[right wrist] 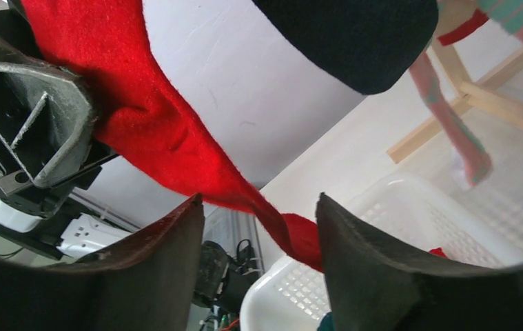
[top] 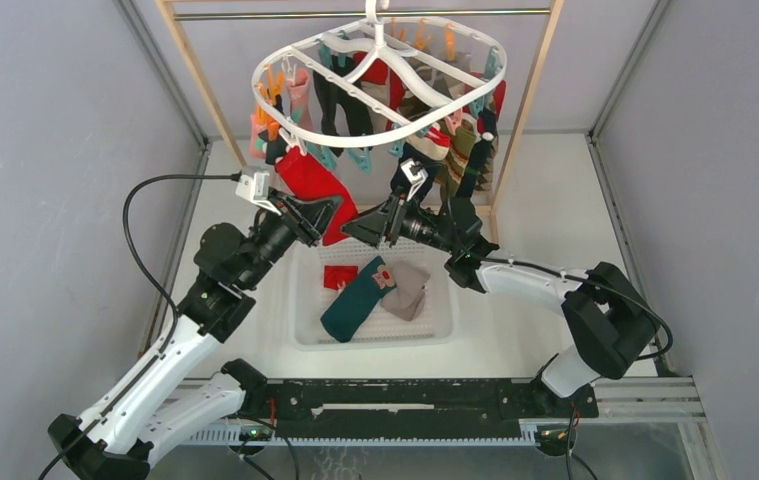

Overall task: Remove the socks clipped to the hanger
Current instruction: Remove the sock from the hanger.

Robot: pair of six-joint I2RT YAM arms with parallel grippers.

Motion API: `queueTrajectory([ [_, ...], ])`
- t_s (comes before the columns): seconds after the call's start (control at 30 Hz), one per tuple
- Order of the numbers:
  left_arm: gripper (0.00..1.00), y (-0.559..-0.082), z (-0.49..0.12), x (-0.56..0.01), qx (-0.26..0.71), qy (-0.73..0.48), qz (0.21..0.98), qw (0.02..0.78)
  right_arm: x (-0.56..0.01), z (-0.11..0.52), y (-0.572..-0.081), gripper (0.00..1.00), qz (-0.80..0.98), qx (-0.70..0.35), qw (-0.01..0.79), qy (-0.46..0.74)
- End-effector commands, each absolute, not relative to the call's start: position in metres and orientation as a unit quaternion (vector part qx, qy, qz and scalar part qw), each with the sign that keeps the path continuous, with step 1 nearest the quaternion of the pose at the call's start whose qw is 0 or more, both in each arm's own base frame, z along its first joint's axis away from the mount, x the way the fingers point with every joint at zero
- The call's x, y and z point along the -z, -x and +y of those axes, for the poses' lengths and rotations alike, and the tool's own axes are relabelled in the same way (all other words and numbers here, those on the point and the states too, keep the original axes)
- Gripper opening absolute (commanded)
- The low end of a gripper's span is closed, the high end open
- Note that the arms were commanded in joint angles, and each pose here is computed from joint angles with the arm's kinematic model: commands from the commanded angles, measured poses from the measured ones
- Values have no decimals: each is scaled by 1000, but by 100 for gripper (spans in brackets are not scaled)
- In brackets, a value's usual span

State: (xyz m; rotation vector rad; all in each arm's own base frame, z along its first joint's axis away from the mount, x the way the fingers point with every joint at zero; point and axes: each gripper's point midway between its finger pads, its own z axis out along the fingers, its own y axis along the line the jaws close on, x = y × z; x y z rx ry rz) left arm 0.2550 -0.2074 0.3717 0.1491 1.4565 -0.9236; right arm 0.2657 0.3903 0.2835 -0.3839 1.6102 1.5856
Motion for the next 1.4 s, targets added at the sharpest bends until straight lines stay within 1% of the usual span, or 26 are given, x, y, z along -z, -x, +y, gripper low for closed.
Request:
queueTrajectory([
  [0.0, 26, -254, -207, -372, 408, -66, 632, 655, -314, 396, -258, 62, 598, -662, 419, 169],
  [0.03, 28, -254, -207, -371, 407, -65, 633, 655, -313, 397, -258, 59, 598, -663, 418, 170],
  [0.2, 33, -255, -205, -367, 401, -63, 637, 655, -311, 398, -256, 47, 599, -665, 412, 171],
  [0.3, 35, -255, -204, -367, 400, -63, 639, 655, -311, 398, -256, 31, 599, -666, 410, 170],
  [0.37, 38, -255, -203, -366, 398, -62, 639, 655, -309, 398, -257, 21, 601, -666, 409, 170],
  [0.4, 41, -255, -203, -365, 397, -61, 640, 655, -309, 398, -257, 15, 601, -666, 408, 170],
  [0.47, 51, -255, -202, -365, 393, -62, 642, 655, -307, 399, -256, 1, 604, -665, 405, 170],
  [0.5, 56, -255, -201, -365, 391, -62, 642, 656, -306, 399, -256, 0, 605, -665, 403, 171],
  [0.7, 78, -255, -193, -366, 372, -58, 646, 664, -301, 400, -255, 0, 611, -663, 395, 174],
  [0.73, 84, -254, -191, -367, 368, -57, 647, 666, -301, 399, -254, 0, 611, -663, 396, 174],
  [0.77, 96, -253, -189, -368, 366, -58, 646, 667, -300, 399, -254, 0, 612, -663, 395, 173],
  [0.8, 99, -255, -184, -369, 354, -49, 648, 673, -300, 399, -254, 0, 613, -662, 395, 174],
  [1.03, 100, -252, -167, -386, 325, -41, 636, 699, -298, 399, -253, 0, 615, -662, 392, 174],
  [1.37, 100, -251, -150, -432, 285, -47, 607, 740, -298, 398, -252, 0, 618, -659, 391, 177],
])
